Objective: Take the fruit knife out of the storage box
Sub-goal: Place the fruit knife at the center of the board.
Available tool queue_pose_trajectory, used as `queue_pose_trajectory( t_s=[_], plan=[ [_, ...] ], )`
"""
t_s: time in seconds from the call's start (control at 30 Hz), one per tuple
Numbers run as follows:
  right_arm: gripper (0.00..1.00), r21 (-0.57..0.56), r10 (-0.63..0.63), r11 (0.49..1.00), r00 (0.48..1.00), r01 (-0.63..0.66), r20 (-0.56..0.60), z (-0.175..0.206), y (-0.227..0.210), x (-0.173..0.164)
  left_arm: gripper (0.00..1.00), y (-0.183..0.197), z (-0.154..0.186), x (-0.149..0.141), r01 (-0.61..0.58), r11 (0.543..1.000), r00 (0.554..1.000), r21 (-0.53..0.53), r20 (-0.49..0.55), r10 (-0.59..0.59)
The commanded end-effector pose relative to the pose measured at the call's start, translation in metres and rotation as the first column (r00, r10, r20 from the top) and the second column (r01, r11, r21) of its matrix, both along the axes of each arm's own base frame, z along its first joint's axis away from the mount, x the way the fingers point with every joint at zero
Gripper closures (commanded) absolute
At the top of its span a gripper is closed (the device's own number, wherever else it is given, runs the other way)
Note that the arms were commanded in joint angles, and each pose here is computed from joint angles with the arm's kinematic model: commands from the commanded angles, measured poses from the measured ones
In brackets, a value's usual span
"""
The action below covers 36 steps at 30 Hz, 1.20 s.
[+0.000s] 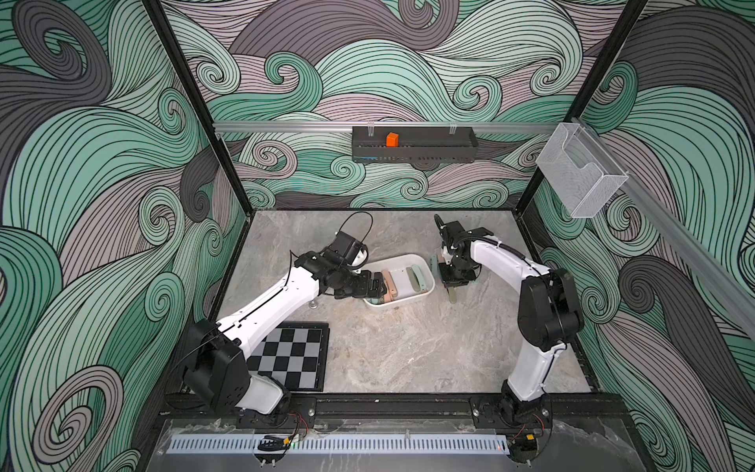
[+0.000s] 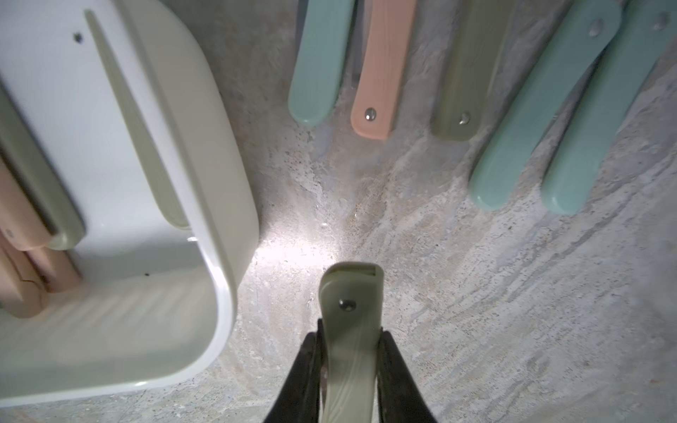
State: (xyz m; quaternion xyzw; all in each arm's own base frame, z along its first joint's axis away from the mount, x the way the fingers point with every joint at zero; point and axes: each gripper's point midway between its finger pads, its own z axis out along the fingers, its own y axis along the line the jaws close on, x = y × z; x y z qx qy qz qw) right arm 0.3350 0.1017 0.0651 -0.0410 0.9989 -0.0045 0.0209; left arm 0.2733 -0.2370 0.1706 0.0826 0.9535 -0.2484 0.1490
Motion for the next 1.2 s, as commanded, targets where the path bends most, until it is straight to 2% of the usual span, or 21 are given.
queue_pose_trajectory(
  t_s=[0.0, 0.2, 0.5, 0.67, 0.77, 0.93, 1.03, 1.1, 1.17],
  plan=[
    [0.77, 0.034, -0.028, 0.999, 1.000, 0.028, 0.011, -0.007, 0.003, -0.001, 0.01, -0.004, 0.012, 0.002, 0.015, 1.000, 1.000, -0.013, 0.018, -0.015],
    [0.76, 0.021, -0.030, 0.999, 0.999, 0.031, -0.027, -0.026, 0.001, -0.002, 0.01, -0.001, 0.008, -0.004, 0.022, 1.000, 1.000, -0.002, -0.002, -0.022],
    [0.67, 0.017, -0.034, 0.999, 0.998, 0.035, -0.046, -0.034, -0.001, 0.002, 0.01, 0.002, 0.008, -0.009, 0.028, 1.000, 1.000, 0.007, -0.007, -0.028],
    [0.65, 0.011, -0.031, 0.999, 0.999, 0.032, -0.026, -0.028, -0.003, 0.004, 0.01, 0.005, 0.008, -0.009, 0.030, 0.999, 1.000, 0.025, -0.002, -0.030],
    [0.63, 0.014, -0.034, 0.999, 0.999, 0.034, 0.013, -0.012, -0.004, 0.007, 0.01, 0.011, 0.017, -0.009, 0.025, 0.999, 0.999, 0.039, 0.028, -0.026],
    [0.53, 0.054, -0.037, 0.998, 0.993, 0.032, 0.109, 0.031, 0.002, 0.018, 0.01, 0.026, 0.028, -0.005, -0.021, 0.997, 0.997, 0.077, 0.076, 0.015],
    [0.42, 0.091, -0.034, 0.996, 0.985, 0.019, 0.169, 0.057, 0.011, 0.026, 0.01, 0.034, 0.032, -0.004, -0.045, 0.996, 0.995, 0.082, 0.093, 0.037],
    [0.31, 0.110, -0.028, 0.994, 0.979, 0.006, 0.201, 0.070, 0.019, 0.032, 0.01, 0.040, 0.034, -0.004, -0.061, 0.995, 0.994, 0.082, 0.101, 0.052],
    [0.27, 0.130, -0.014, 0.991, 0.975, -0.016, 0.221, 0.079, 0.029, 0.037, 0.01, 0.046, 0.034, -0.006, -0.078, 0.994, 0.992, 0.082, 0.107, 0.069]
  ],
)
